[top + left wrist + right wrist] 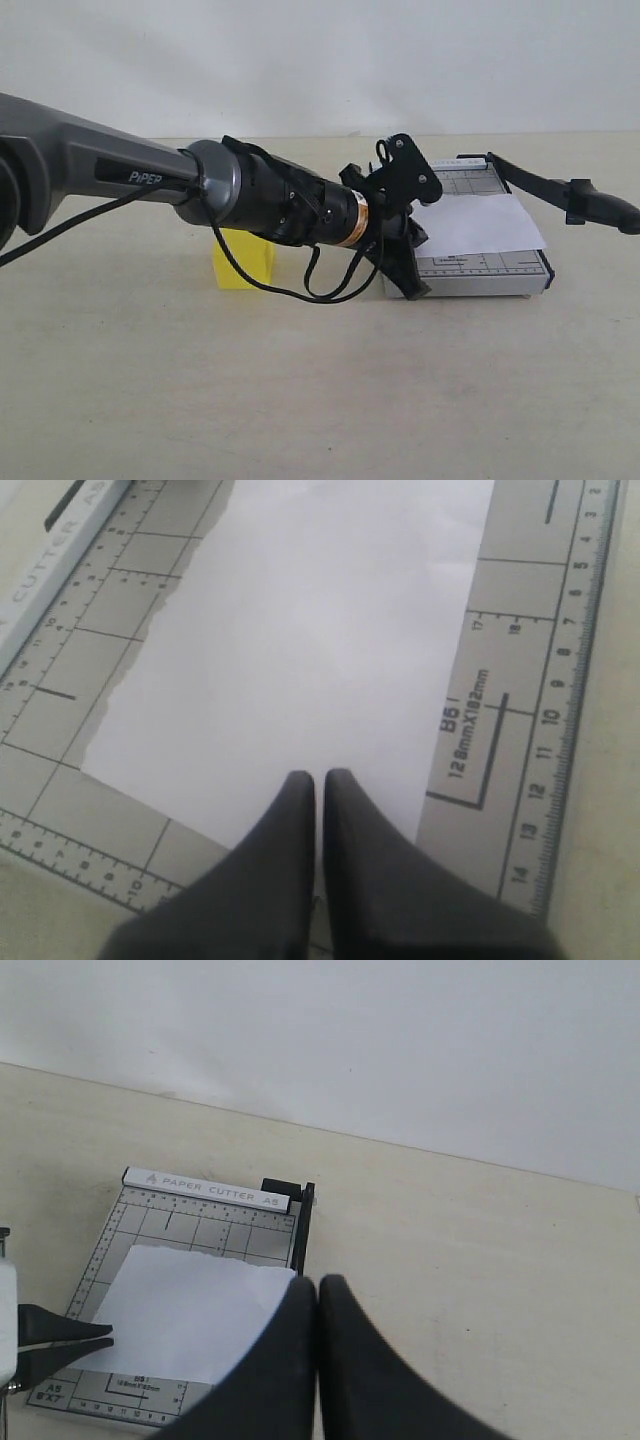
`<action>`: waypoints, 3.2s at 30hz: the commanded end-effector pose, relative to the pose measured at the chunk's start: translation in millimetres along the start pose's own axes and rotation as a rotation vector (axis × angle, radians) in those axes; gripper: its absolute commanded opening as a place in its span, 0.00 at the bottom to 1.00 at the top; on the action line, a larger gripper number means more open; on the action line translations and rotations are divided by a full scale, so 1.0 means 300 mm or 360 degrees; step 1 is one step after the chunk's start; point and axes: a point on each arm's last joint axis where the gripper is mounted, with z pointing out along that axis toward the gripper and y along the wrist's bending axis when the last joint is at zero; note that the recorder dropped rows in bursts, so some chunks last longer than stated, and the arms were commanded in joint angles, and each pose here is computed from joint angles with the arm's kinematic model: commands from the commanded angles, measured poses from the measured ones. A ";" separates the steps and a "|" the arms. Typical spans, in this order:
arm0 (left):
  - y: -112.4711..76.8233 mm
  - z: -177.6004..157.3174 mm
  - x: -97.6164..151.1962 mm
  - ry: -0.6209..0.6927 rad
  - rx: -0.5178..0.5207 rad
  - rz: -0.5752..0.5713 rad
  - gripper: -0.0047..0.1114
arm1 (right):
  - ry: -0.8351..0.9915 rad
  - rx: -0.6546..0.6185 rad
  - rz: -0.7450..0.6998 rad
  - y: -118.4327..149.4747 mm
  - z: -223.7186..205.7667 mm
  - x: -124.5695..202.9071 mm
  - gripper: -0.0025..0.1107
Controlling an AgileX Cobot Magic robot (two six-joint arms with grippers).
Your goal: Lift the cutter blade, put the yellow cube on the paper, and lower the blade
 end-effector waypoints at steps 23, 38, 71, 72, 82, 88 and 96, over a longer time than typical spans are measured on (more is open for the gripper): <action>-0.030 0.048 -0.036 -0.0078 0.0034 0.0010 0.08 | -0.0001 0.0001 -0.0004 0.000 -0.009 -0.001 0.02; 0.003 0.045 -0.050 -0.0103 -0.0009 0.0017 0.08 | 0.0014 -0.0023 0.0023 0.004 -0.009 0.002 0.02; 0.028 0.031 -0.012 0.0033 -0.0057 0.0091 0.08 | 0.0008 -0.0021 0.0020 0.004 -0.009 0.001 0.02; 0.026 0.031 -0.016 0.0027 -0.0054 0.0093 0.08 | 0.0008 -0.0021 0.0020 0.004 -0.009 0.001 0.02; 0.015 0.039 -0.025 -0.0022 -0.0025 0.0095 0.08 | 0.0012 -0.0022 0.0020 0.004 -0.009 0.001 0.02; -0.010 0.069 -0.008 -0.0013 0.0005 0.0082 0.08 | 0.0011 -0.0022 0.0013 0.004 -0.009 0.001 0.02; 0.004 0.080 -0.047 -0.0108 -0.0008 0.0059 0.08 | 0.0008 -0.0021 -0.0007 0.004 -0.009 0.001 0.02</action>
